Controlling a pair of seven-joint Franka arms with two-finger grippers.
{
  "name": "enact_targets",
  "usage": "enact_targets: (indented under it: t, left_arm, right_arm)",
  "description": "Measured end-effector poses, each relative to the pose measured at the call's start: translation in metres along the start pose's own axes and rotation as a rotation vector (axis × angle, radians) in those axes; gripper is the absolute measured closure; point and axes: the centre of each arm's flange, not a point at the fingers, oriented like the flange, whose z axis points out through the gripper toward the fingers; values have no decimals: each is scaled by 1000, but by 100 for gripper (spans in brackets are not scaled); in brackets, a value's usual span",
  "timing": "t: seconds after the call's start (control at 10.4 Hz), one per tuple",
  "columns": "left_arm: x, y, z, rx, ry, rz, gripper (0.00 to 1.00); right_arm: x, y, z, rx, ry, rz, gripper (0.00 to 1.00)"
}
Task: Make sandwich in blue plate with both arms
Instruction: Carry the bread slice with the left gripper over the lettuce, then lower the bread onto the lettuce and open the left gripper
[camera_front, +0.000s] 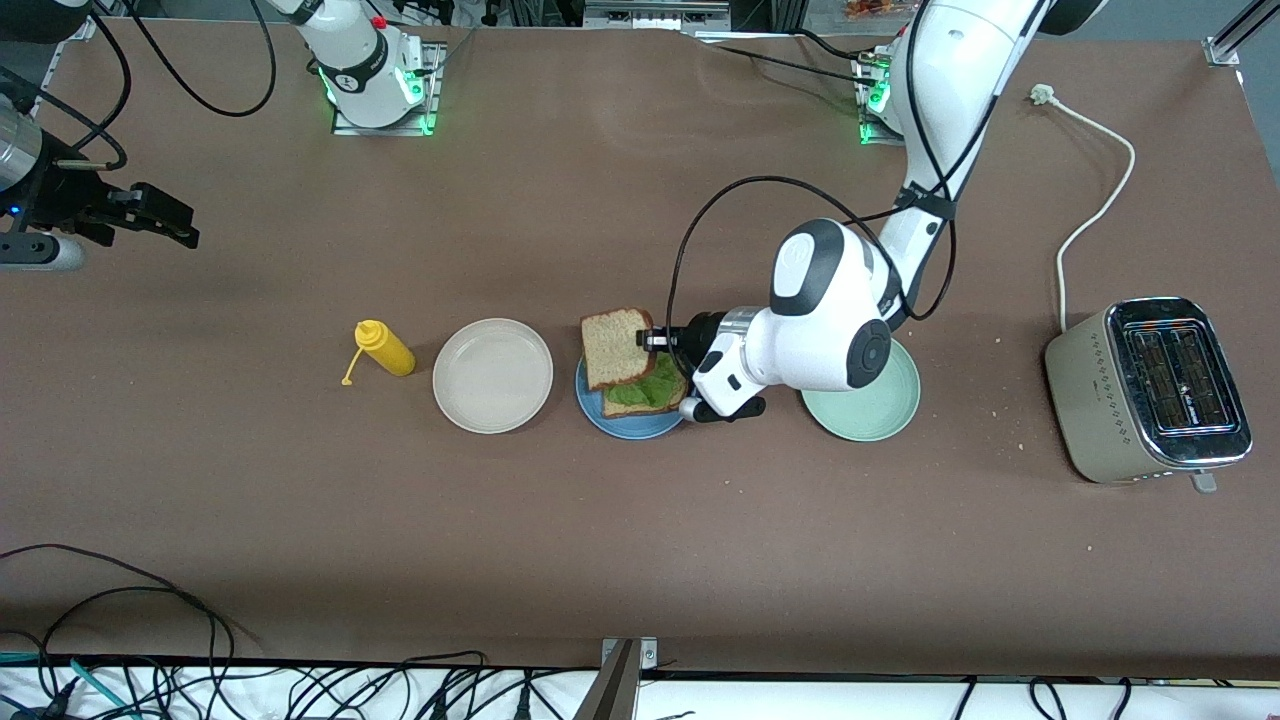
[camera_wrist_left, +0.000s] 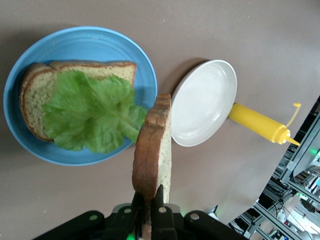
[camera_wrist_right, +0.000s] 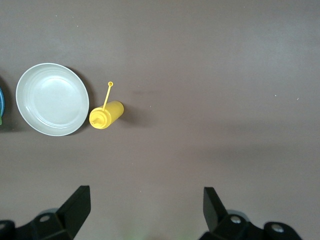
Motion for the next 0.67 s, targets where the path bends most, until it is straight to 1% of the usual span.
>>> enact_targets:
  t: [0.29,0.58,0.67]
  left_arm:
    - [13,-16,18,7,15,-26,92]
    - [21,-27,37,17,26,-40,92]
    - [25,-33,41,22,26,-50,89]
  right_arm:
    - [-2,-6,0,-1,-14,-10,0]
    - [-2,-10,-1,-2,-14,-15,0]
    - [-2,-11,-1,-2,-15,-16,0]
